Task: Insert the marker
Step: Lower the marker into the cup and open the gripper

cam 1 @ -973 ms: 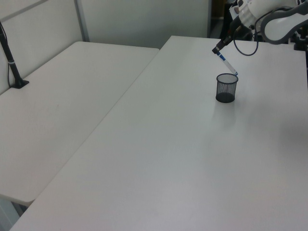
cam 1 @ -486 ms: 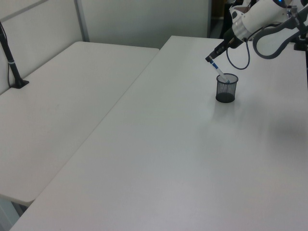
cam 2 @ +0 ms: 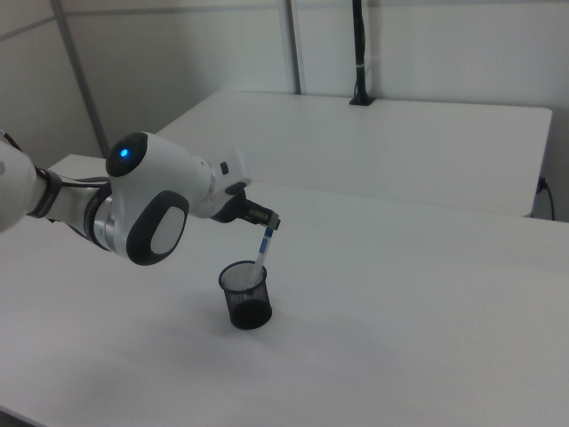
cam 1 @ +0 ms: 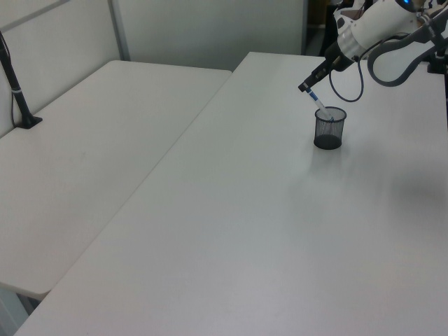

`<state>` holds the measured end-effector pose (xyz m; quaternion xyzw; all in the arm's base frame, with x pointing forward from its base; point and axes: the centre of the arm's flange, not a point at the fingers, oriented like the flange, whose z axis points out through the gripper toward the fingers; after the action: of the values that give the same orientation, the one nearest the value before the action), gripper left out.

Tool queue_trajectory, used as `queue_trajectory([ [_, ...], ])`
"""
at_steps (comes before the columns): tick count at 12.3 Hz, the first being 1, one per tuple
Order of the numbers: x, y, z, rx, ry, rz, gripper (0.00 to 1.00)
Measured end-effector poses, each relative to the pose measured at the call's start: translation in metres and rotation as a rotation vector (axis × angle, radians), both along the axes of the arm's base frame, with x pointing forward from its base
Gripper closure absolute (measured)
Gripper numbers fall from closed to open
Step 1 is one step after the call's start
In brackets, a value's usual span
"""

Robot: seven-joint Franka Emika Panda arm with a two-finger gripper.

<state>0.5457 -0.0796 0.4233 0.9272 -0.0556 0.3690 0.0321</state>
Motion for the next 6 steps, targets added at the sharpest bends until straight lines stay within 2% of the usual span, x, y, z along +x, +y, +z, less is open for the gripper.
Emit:
queue_trajectory([
  [2, -0.001, 0.0, 0.005, 0.001, -0.002, -0.001, 0.35],
  [3, -0.002, 0.0, 0.008, 0.002, 0.001, -0.001, 0.24],
  [6, -0.004, 0.0, 0.02, 0.006, -0.01, -0.005, 0.22],
])
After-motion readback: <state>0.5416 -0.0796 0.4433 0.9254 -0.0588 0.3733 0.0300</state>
